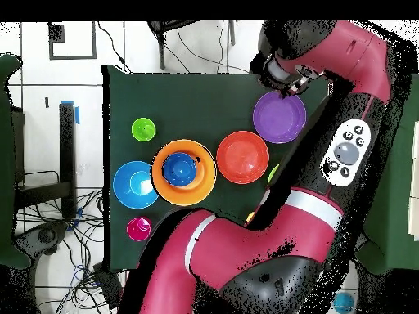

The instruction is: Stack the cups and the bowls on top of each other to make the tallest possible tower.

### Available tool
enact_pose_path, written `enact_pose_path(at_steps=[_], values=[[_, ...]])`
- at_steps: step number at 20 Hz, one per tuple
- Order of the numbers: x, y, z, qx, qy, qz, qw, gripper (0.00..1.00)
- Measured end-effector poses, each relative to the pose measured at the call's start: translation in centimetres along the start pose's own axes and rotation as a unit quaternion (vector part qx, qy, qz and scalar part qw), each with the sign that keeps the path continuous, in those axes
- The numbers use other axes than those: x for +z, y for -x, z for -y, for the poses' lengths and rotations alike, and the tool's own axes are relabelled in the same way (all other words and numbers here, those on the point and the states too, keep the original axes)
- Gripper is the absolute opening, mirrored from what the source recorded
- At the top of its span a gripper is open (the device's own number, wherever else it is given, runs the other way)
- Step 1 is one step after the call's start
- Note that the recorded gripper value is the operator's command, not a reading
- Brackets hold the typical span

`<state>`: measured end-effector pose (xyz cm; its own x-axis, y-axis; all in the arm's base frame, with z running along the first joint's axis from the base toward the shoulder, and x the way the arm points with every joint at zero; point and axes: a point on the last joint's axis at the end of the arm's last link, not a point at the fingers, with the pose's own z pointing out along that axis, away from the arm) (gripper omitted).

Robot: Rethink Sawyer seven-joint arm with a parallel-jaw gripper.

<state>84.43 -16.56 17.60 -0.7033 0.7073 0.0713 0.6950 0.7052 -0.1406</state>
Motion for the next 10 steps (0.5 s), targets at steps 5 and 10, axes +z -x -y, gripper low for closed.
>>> enact_pose_path(at_steps=[5, 10], values=[[-0.06, -0.18, 0.20, -0.002, 0.001, -0.002, 1.0000, 1.00], [0.12, -0.40, 0.75, 0.001, -0.001, -0.007, 1.0000, 1.00]])
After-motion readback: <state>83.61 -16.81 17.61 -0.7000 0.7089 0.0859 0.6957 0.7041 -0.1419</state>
